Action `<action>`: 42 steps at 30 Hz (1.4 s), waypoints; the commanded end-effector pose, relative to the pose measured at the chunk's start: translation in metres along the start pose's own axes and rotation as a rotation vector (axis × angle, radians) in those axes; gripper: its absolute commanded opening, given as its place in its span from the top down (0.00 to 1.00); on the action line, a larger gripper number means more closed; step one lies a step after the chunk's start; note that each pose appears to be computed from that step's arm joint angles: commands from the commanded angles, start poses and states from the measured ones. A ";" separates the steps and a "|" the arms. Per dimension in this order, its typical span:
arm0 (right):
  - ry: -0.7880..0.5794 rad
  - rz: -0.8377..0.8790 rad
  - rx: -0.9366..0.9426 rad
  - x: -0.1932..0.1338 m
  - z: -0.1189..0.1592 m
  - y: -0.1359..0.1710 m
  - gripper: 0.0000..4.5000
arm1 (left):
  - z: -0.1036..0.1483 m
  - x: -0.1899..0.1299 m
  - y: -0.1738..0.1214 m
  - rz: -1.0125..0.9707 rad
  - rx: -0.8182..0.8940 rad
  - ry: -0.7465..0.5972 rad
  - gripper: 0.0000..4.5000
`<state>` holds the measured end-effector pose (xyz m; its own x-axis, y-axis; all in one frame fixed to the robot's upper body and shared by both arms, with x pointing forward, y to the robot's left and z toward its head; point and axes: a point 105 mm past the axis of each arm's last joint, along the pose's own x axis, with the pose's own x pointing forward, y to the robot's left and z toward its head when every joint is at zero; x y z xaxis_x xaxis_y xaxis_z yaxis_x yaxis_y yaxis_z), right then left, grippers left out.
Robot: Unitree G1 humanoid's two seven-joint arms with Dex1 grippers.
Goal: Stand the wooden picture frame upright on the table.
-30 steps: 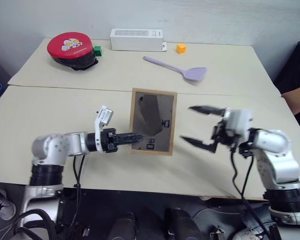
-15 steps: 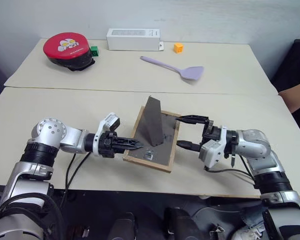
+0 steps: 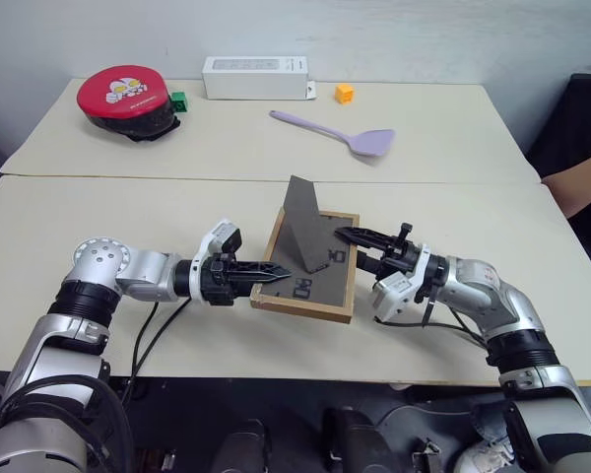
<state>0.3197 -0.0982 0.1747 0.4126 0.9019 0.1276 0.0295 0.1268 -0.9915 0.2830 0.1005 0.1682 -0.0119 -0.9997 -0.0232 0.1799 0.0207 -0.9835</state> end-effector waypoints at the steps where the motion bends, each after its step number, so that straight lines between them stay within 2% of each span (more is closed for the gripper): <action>1: -0.005 -0.088 -0.014 0.003 -0.001 -0.016 0.69 | 0.000 0.006 -0.024 -0.014 0.161 -0.014 0.55; 3: -0.012 -0.096 -0.020 0.003 0.000 -0.018 0.71 | -0.002 0.002 -0.028 0.003 0.200 -0.021 0.43; 6: -0.018 -0.111 -0.019 0.003 0.000 -0.023 0.71 | 0.003 -0.019 -0.031 0.092 0.273 -0.101 0.22; 9: -0.027 -0.128 -0.003 0.001 0.001 -0.027 0.71 | 0.014 -0.050 -0.038 0.151 0.341 -0.236 0.21; 12: -0.031 -0.137 0.064 -0.001 0.002 -0.029 0.71 | 0.025 -0.080 -0.043 0.234 0.478 -0.373 0.21; 15: -0.024 -0.172 0.249 -0.005 0.000 -0.035 0.71 | 0.022 -0.099 -0.060 0.228 0.813 -0.426 0.21; 17: -0.007 -0.199 0.562 -0.007 -0.006 -0.037 0.71 | 0.023 -0.106 -0.054 0.320 1.017 -0.421 0.21; 19: -0.004 -0.203 0.968 -0.009 -0.014 -0.037 0.71 | 0.020 -0.104 -0.043 0.404 1.236 -0.365 0.21; 21: 0.009 -0.166 1.153 -0.010 -0.018 -0.035 0.71 | 0.016 -0.101 -0.038 0.410 1.338 -0.332 0.10; 22: 0.016 -0.108 1.303 -0.011 -0.018 -0.029 0.71 | 0.013 -0.096 -0.031 0.411 1.367 -0.308 0.03; 23: 0.025 -0.043 1.439 -0.012 -0.016 -0.021 0.71 | 0.010 -0.091 -0.025 0.407 1.399 -0.284 0.00; 25: 0.093 0.014 1.568 -0.012 -0.022 -0.005 0.71 | 0.006 -0.082 -0.018 0.393 1.452 -0.277 0.00; 33: 0.276 0.125 1.716 -0.017 -0.033 0.037 0.71 | 0.001 -0.078 -0.007 0.383 1.499 -0.253 0.00; 40: 0.325 0.138 1.645 -0.020 -0.036 0.054 0.71 | 0.002 -0.079 -0.006 0.397 1.512 -0.257 0.00; 42: 0.284 0.135 1.645 -0.019 -0.032 0.049 0.55 | 0.002 -0.081 -0.006 0.407 1.506 -0.250 0.00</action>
<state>0.3437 -0.1192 0.1264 0.4714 0.8708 -0.1395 -0.8664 0.4868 0.1111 0.2865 0.1765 0.1688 0.3955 -0.9167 -0.0559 0.9139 0.3868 0.1235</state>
